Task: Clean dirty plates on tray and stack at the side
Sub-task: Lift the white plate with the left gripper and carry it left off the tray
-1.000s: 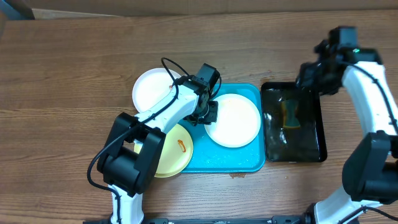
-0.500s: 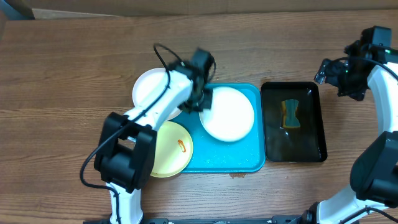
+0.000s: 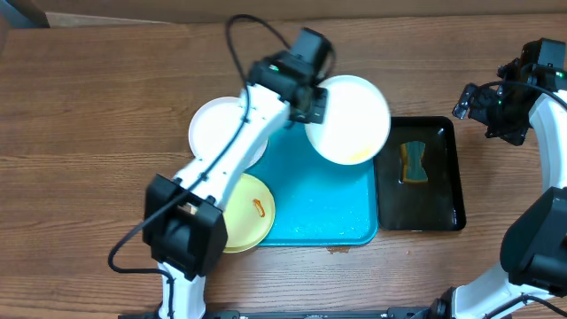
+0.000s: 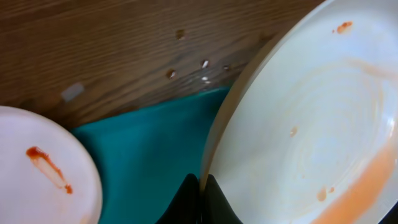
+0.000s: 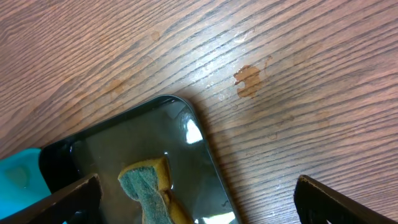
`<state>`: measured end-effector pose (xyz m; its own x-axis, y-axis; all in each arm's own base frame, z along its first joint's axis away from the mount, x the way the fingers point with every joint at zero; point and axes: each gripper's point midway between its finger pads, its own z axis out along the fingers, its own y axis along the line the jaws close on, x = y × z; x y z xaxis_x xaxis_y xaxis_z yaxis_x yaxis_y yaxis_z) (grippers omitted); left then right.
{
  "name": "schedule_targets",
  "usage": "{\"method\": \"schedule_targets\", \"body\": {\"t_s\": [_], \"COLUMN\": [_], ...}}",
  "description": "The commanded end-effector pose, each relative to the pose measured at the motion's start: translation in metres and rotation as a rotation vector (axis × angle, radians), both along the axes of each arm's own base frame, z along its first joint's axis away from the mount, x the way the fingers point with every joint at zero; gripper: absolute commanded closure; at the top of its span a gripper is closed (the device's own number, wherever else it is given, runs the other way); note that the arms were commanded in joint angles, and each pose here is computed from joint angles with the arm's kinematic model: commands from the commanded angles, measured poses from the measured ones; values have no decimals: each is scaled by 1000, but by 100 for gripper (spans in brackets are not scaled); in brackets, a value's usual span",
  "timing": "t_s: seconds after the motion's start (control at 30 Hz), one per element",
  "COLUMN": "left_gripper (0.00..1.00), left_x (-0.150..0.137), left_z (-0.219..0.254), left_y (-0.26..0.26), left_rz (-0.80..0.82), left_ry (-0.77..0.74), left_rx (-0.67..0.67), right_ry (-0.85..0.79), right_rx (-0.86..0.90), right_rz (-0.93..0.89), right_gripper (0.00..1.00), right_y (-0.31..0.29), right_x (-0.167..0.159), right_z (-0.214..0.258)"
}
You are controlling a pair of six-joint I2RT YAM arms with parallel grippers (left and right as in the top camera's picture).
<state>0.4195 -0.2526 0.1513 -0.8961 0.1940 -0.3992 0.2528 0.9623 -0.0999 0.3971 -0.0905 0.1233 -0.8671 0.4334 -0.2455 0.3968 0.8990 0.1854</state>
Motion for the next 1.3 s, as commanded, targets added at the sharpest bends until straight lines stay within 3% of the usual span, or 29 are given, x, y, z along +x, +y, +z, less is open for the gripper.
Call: {"method": "schedule_targets", "body": {"t_s": [0.0,0.23,0.4,0.7,0.93,1.07,1.27], "left_gripper": [96,96,96,96,96,96,96], "left_x": [-2,-20,-55,-99,-98,-93,-80], "left_z": [16,43,80,123,111,79,26], "left_y": [-33,-67,-94,-122,-127,-136,-120], "left_rz": [-53,-68,-85,-59,-104,-210,-281], "left_ry": [-160,-415,-659,-894,-842,-677,-307], "left_rx": [106,316,512,611,571,456,233], "right_ry": [-33,-33,-32,-33,-33,-33,-33], "right_rx": [-7,-8,-7,-7,-7,-7,-7], "right_rz": [1,0,1,1,1,1,1], "right_gripper": [0,0,0,0,0,0,0], "right_y": [0,0,0,0,0,0,0], "right_x": [4,4,4,4,4,4,4], "right_z": [11,11,11,11,11,11,11]}}
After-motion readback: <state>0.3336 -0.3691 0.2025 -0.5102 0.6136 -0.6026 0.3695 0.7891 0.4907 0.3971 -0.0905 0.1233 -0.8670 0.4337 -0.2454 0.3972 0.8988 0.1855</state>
